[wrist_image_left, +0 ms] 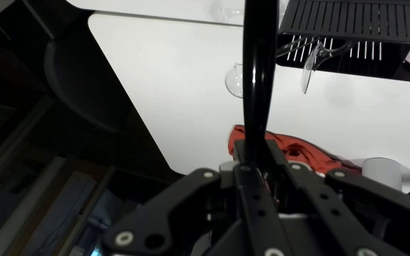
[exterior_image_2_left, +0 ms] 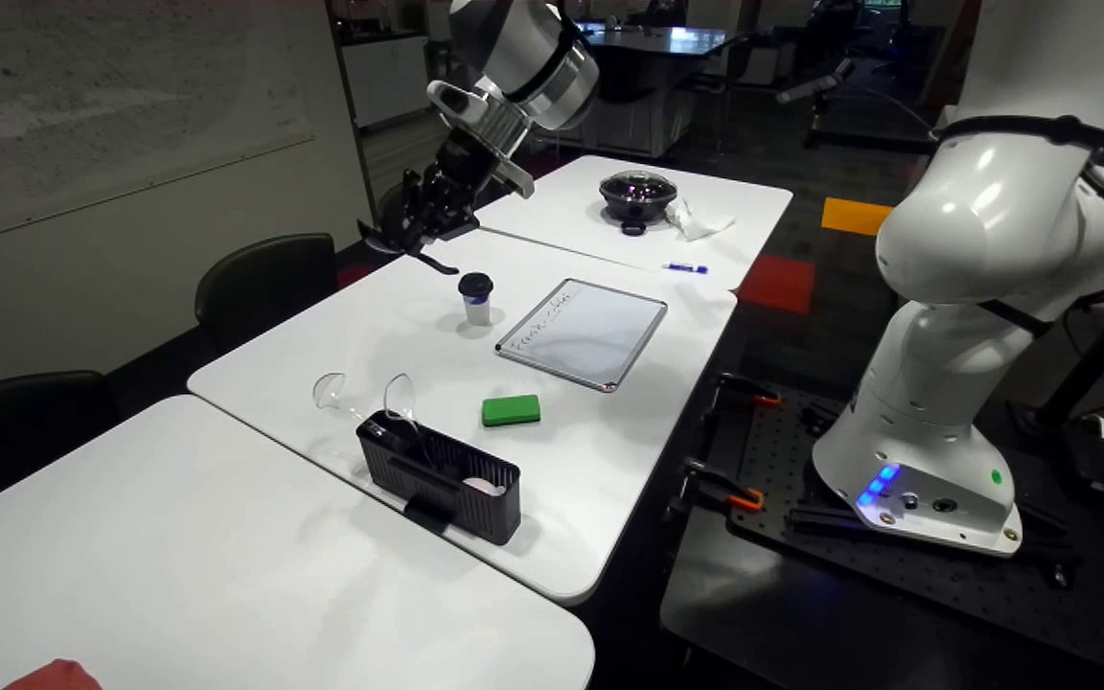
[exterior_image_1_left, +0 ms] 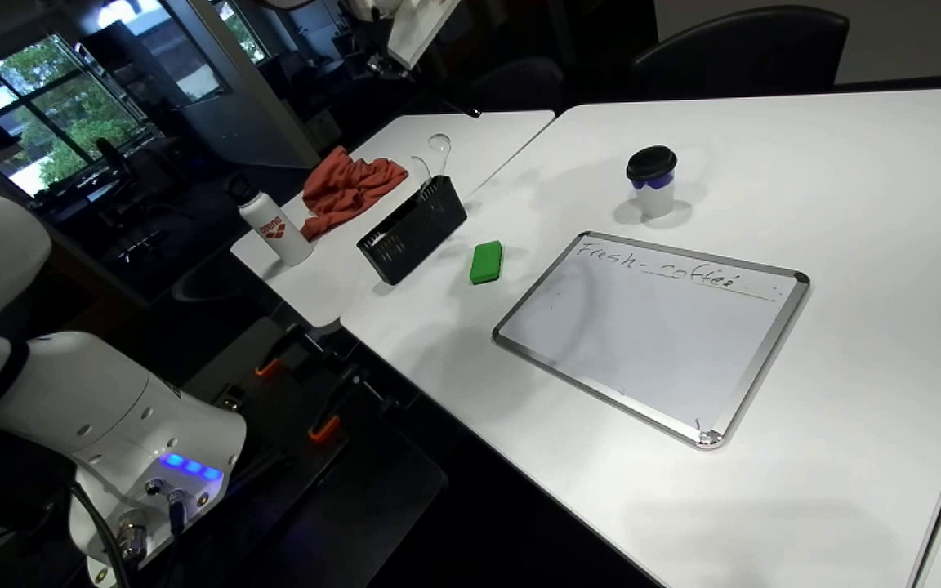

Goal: Pick the black spoon on the counter and place it in the utensil holder

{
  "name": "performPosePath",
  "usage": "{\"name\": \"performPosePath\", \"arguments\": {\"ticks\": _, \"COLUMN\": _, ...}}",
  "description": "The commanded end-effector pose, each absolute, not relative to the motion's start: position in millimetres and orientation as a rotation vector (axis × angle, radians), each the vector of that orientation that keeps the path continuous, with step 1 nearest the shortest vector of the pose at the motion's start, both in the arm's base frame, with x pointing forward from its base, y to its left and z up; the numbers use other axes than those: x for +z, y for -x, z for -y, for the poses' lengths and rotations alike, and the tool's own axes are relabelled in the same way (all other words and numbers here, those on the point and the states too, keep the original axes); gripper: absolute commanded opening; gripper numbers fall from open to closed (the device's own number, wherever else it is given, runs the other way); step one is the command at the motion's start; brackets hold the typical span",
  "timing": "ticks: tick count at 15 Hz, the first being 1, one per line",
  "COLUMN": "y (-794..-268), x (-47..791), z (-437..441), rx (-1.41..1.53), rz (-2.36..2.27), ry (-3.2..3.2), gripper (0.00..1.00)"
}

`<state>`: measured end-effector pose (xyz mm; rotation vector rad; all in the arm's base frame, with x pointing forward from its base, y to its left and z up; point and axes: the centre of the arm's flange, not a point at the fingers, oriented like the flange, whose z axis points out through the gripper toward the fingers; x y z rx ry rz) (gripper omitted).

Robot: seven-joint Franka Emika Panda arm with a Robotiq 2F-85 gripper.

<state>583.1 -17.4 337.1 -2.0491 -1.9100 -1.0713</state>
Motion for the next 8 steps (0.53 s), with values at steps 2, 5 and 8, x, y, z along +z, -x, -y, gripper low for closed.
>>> {"name": "performPosePath", "arguments": {"ticks": 2, "y": -580.6, "x": 329.4, "z": 28.6, "rx": -1.139, "rz": 1.858, "ry": 1.951, "gripper": 0.14}}
{"name": "performPosePath", "arguments": {"ticks": 5, "y": -582.2, "x": 329.0, "z": 40.6, "rx": -1.165, "rz": 1.840, "ry": 1.934, "gripper": 0.04}}
{"name": "performPosePath", "arguments": {"ticks": 8, "y": -576.7, "x": 315.9, "z": 42.7, "rx": -1.117, "rz": 1.756, "ry": 1.882, "gripper": 0.04}}
